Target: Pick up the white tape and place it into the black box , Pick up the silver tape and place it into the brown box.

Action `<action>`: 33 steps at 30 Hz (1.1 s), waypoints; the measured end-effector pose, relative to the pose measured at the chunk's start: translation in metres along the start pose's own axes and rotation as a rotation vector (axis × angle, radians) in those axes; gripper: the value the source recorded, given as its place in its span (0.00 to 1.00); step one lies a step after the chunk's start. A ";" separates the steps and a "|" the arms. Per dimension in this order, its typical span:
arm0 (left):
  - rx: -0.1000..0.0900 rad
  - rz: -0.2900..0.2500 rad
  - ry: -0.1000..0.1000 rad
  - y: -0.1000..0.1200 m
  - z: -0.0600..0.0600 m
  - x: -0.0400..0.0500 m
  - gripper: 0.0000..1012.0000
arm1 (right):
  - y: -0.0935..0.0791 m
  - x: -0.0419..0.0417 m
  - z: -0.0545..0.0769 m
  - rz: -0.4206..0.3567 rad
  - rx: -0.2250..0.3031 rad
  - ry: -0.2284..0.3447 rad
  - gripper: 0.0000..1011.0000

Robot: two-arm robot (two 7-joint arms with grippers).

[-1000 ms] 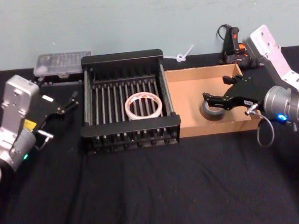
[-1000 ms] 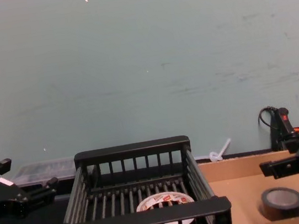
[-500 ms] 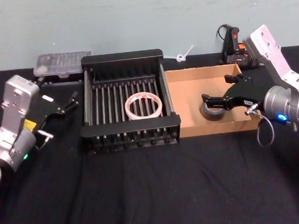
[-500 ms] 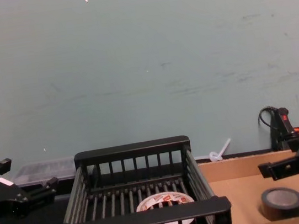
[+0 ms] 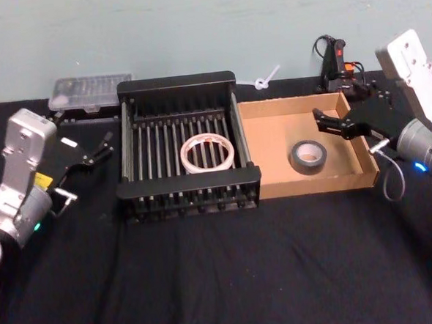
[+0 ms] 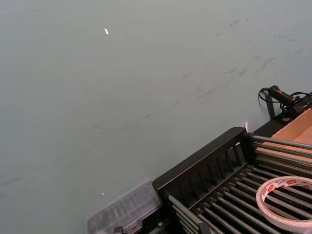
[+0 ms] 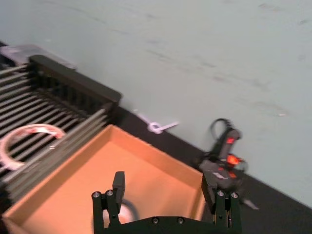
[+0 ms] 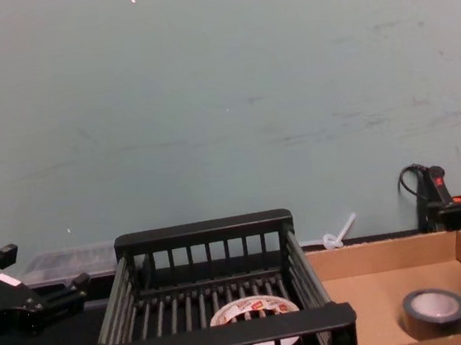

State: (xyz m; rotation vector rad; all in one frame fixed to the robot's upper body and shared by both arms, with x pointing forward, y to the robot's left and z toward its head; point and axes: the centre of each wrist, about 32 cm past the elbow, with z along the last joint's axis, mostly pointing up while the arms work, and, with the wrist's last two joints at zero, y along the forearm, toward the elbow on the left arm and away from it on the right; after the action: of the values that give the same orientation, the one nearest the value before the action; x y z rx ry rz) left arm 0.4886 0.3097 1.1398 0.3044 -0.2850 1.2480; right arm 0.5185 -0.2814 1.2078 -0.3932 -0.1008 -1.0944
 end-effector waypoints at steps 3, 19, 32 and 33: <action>0.000 0.000 0.000 0.000 0.000 0.0000 0.99 | -0.004 -0.0049 -0.007 -0.062 0.024 -0.033 0.99; 0.000 0.000 0.000 0.000 0.000 0.0000 0.99 | -0.011 -0.0210 -0.048 -0.224 0.034 -0.109 0.99; 0.000 0.000 0.000 0.000 0.000 0.0000 0.99 | -0.011 -0.0215 -0.051 -0.227 0.027 -0.109 0.99; 0.000 0.000 0.000 0.000 0.000 0.0000 0.99 | -0.011 -0.0215 -0.051 -0.227 0.027 -0.109 0.99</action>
State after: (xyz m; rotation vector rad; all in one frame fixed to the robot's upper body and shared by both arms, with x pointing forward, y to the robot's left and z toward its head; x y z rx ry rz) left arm 0.4886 0.3097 1.1398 0.3044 -0.2851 1.2480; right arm 0.4927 -0.2860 1.1578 -0.4246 -0.2618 -1.2934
